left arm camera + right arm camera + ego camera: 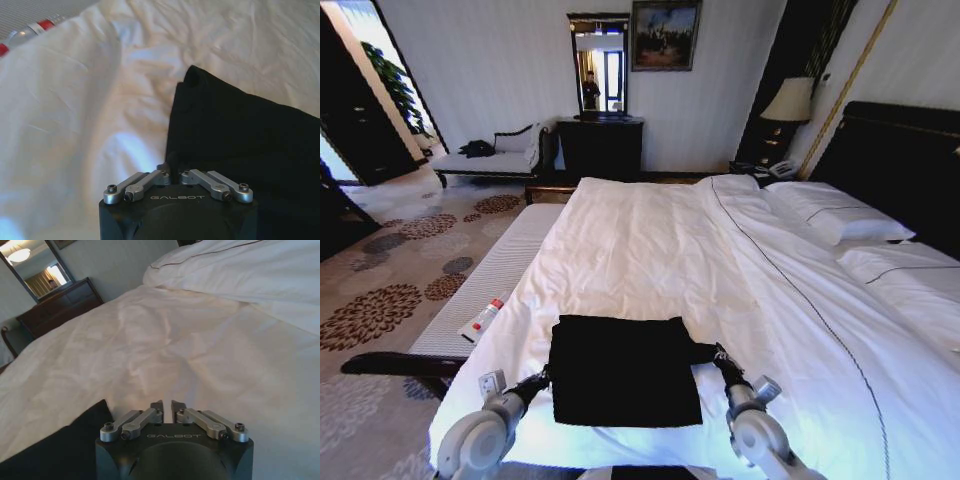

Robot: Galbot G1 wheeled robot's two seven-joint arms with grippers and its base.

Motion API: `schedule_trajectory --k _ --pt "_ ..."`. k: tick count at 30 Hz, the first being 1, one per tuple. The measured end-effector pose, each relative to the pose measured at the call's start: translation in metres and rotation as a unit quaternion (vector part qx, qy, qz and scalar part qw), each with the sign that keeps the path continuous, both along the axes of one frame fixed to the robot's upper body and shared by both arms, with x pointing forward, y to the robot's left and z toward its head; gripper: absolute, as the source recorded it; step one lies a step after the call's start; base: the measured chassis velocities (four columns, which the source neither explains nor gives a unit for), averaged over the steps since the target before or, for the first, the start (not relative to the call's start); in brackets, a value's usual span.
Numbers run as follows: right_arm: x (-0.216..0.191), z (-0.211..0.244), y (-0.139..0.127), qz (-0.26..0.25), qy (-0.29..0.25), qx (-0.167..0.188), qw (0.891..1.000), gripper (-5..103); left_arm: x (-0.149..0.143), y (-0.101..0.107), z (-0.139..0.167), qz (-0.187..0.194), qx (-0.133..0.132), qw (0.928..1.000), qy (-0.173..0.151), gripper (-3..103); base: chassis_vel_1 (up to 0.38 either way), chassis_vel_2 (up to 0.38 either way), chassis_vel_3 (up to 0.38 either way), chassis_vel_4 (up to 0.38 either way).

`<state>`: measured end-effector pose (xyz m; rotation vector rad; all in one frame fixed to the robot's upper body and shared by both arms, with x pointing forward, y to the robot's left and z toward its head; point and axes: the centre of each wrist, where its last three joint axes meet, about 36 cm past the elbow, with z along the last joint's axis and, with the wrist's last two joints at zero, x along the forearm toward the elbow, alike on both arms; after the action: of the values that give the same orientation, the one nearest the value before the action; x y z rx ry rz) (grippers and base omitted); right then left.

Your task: Fold the clothes on the bed.

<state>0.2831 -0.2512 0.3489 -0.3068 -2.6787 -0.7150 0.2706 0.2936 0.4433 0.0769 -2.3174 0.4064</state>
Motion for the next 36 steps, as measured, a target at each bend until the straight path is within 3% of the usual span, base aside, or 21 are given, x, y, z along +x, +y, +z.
schedule_trajectory --k 2,3,4,6,8,9,11,13,14,16,17,19,23,25,29,36 --pt "0.000 0.008 0.006 0.001 -0.009 0.009 1.000 19 -0.005 0.001 0.015 -0.006 0.001 1.0000 -0.004 19 0.000 0.000 0.000 0.000" --pt "0.000 0.012 0.007 -0.001 -0.014 0.011 1.000 24 -0.007 0.001 0.022 -0.008 0.000 0.9999 -0.009 19 0.000 0.000 0.000 0.000" --pt "0.000 0.012 0.007 -0.001 -0.014 0.011 1.000 24 -0.007 0.001 0.022 -0.008 0.000 0.9999 -0.009 19 0.000 0.000 0.000 0.000" --pt "0.003 0.025 0.007 -0.006 -0.029 0.014 0.999 30 -0.009 0.001 0.041 -0.010 -0.006 0.9995 -0.028 30 0.000 0.000 0.000 0.000" --pt "0.007 0.044 0.004 -0.013 -0.052 0.019 0.998 41 -0.008 0.005 0.068 -0.009 -0.028 0.9975 -0.065 41 0.000 0.000 0.000 0.000" --pt "0.007 0.044 0.004 -0.013 -0.052 0.019 0.998 41 -0.008 0.005 0.068 -0.009 -0.028 0.9975 -0.065 41 0.000 0.000 0.000 0.000" --pt "0.011 0.058 0.001 -0.018 -0.072 0.022 0.997 51 -0.003 0.010 0.084 -0.010 -0.047 0.9939 -0.100 46 0.000 0.000 0.000 0.000" --pt "0.017 0.068 -0.003 -0.025 -0.089 0.024 0.995 63 0.014 0.018 0.090 -0.003 -0.069 0.9853 -0.156 57 0.000 0.000 0.000 0.000" --pt "0.017 0.068 -0.003 -0.025 -0.089 0.024 0.995 63 0.014 0.018 0.090 -0.003 -0.069 0.9853 -0.156 57 0.000 0.000 0.000 0.000" --pt "0.024 0.071 -0.005 -0.033 -0.095 0.030 0.995 68 0.038 0.026 0.078 0.010 -0.082 0.9803 -0.179 68 0.000 0.000 0.000 0.000" --pt "0.027 0.070 -0.004 -0.036 -0.096 0.034 0.994 74 0.052 0.033 0.066 0.021 -0.086 0.9800 -0.178 74 0.000 0.000 0.000 0.000" --pt "0.030 0.069 -0.003 -0.038 -0.094 0.040 0.994 78 0.066 0.040 0.052 0.033 -0.092 0.9798 -0.175 74 0.000 0.000 0.000 0.000" --pt "0.050 0.057 0.013 -0.031 -0.079 0.064 0.994 94 0.110 0.063 0.000 0.067 -0.120 0.9748 -0.176 94 0.000 0.000 0.000 0.000" --pt "0.052 0.055 0.014 -0.033 -0.078 0.068 0.994 98 0.118 0.062 -0.009 0.066 -0.128 0.9736 -0.177 98 0.000 0.000 0.000 0.000" --pt "0.062 0.042 0.017 -0.044 -0.065 0.080 0.994 100 0.139 0.051 -0.056 0.052 -0.156 0.9698 -0.180 100 0.000 0.000 0.000 0.000" --pt "0.069 0.032 0.015 -0.050 -0.055 0.079 0.994 100 0.146 0.021 -0.100 0.028 -0.151 0.9735 -0.170 100 0.000 0.000 0.000 0.000"
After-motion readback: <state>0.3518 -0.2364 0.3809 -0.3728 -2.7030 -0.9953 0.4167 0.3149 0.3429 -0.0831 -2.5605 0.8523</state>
